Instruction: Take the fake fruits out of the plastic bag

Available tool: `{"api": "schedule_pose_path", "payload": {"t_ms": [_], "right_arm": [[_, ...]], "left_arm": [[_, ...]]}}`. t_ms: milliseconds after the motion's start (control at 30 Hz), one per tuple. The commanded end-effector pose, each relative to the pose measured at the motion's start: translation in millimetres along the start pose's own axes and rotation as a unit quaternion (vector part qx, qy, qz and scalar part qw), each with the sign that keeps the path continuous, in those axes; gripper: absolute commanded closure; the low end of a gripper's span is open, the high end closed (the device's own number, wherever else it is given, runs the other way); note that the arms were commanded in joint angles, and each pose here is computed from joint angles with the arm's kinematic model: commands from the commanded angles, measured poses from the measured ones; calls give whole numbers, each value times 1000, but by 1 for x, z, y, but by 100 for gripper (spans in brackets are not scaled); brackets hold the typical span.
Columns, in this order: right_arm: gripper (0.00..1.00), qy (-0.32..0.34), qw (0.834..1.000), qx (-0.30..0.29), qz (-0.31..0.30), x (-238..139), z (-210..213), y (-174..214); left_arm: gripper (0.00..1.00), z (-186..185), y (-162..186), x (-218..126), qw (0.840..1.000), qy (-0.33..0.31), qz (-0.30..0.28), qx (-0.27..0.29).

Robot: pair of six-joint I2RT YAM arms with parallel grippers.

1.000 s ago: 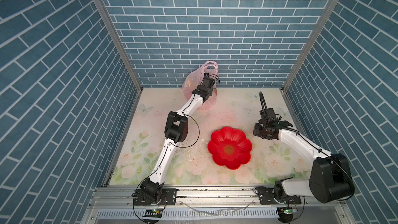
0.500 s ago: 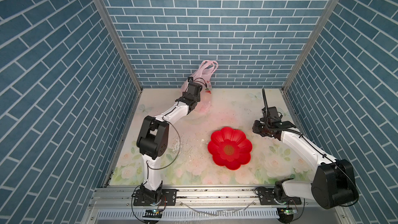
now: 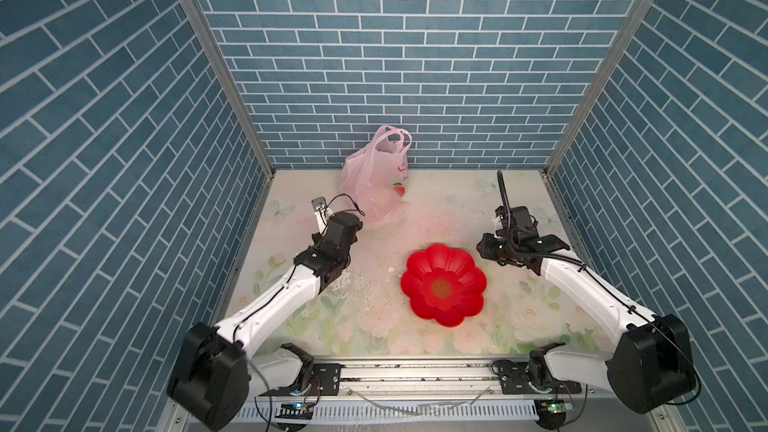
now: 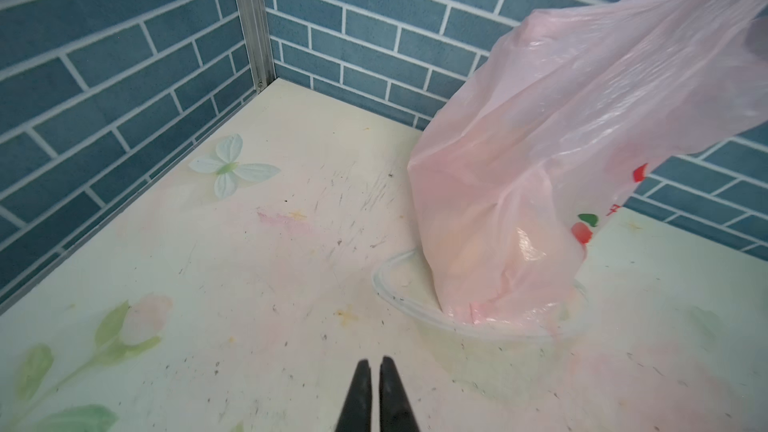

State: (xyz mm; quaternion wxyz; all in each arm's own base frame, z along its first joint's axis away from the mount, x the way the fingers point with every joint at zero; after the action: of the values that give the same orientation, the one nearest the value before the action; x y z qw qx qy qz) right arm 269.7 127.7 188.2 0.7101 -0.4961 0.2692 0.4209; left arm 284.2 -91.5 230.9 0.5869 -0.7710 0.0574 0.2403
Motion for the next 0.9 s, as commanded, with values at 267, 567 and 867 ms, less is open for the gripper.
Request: {"api": "schedule_pose_path", "payload": {"t_ms": [267,567,867], "right_arm": [[67,-27,999,-24,-24,-13,24,-6],[63,3,999,-20,-35,-13,17,-6],[62,13,999,-19,-32,-2,18,-13]], "left_arm": [[49,-24,5,-13,992,94,54,68],[16,-76,-29,55,975,154,84,134],[2,-89,-40,129,972,157,93,148]]}}
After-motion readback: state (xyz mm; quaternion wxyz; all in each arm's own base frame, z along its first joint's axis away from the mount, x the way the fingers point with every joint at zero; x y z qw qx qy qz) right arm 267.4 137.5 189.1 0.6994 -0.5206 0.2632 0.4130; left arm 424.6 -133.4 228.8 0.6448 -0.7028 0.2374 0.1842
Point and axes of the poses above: each gripper's point midway between its finger pads, its own x axis out along the fingers, its own z axis along the line the jaws close on, y = z × x, the point moved 6 cm from there along -x, back along the fingers, and after that the axes turned 2 degrees about x, right-handed, at the moved point
